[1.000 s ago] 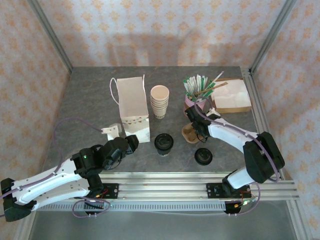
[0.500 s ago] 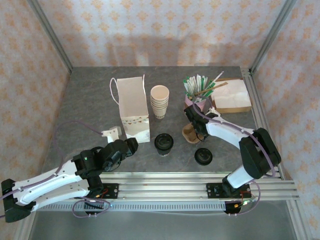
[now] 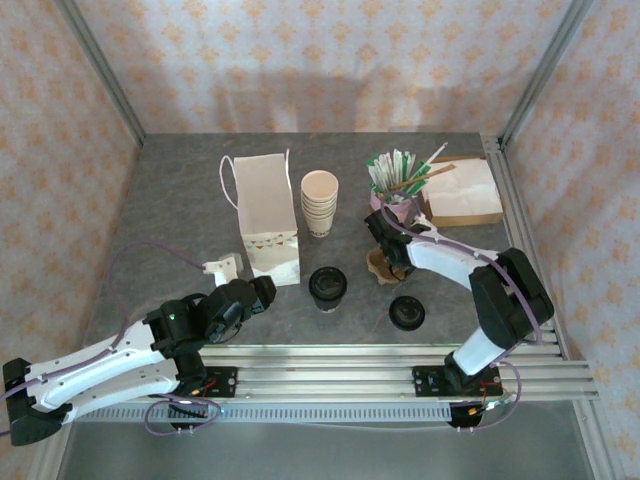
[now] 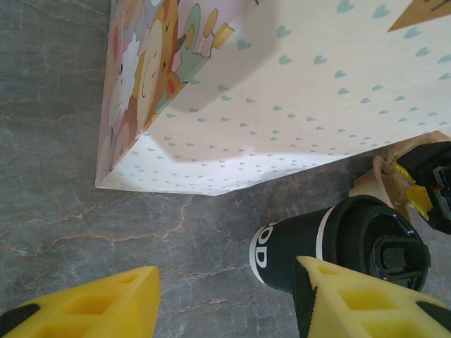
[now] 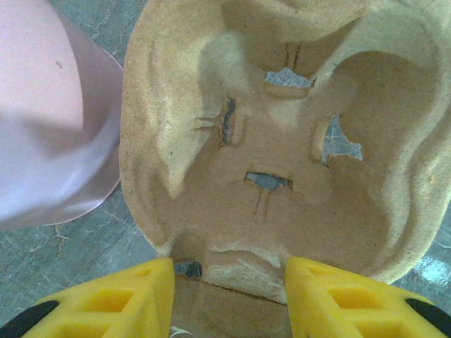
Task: Pack the takeout coffee
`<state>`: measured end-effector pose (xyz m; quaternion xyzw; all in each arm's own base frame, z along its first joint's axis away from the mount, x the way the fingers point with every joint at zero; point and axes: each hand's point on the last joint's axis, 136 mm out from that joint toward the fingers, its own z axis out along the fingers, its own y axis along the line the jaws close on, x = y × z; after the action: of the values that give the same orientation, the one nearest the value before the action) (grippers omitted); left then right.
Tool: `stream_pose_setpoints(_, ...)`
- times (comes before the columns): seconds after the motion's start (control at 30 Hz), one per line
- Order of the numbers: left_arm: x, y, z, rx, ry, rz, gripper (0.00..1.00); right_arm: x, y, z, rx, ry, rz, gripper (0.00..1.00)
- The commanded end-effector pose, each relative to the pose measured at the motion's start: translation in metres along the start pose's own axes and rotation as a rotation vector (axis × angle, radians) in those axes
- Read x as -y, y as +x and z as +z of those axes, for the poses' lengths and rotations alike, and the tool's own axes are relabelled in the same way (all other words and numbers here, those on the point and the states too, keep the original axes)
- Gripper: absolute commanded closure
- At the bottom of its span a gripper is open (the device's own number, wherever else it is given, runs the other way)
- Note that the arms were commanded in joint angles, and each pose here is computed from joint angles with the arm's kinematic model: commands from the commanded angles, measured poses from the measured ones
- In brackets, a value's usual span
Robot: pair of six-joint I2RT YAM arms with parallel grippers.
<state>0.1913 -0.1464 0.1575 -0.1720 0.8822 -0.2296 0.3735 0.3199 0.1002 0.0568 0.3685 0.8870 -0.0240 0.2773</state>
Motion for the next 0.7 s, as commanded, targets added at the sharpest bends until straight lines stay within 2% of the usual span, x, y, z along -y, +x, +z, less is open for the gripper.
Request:
stream_pose_setpoints(0.0,-0.001,-0.007,-0.004,0.024,-0.007,-0.009,0.47,-0.005,-0.006,-0.003,0.005,-0.011,0.020,0.54)
stream_pose_setpoints(0.4,0.000,-0.008,-0.003,0.028,-0.001,-0.015,0.47,0.000,-0.010,-0.025,-0.013,-0.053,0.070,0.54)
stream_pose_setpoints(0.67,0.002,-0.009,-0.003,0.029,0.000,-0.015,0.48,0.005,-0.004,-0.025,-0.051,0.011,0.082,0.54)
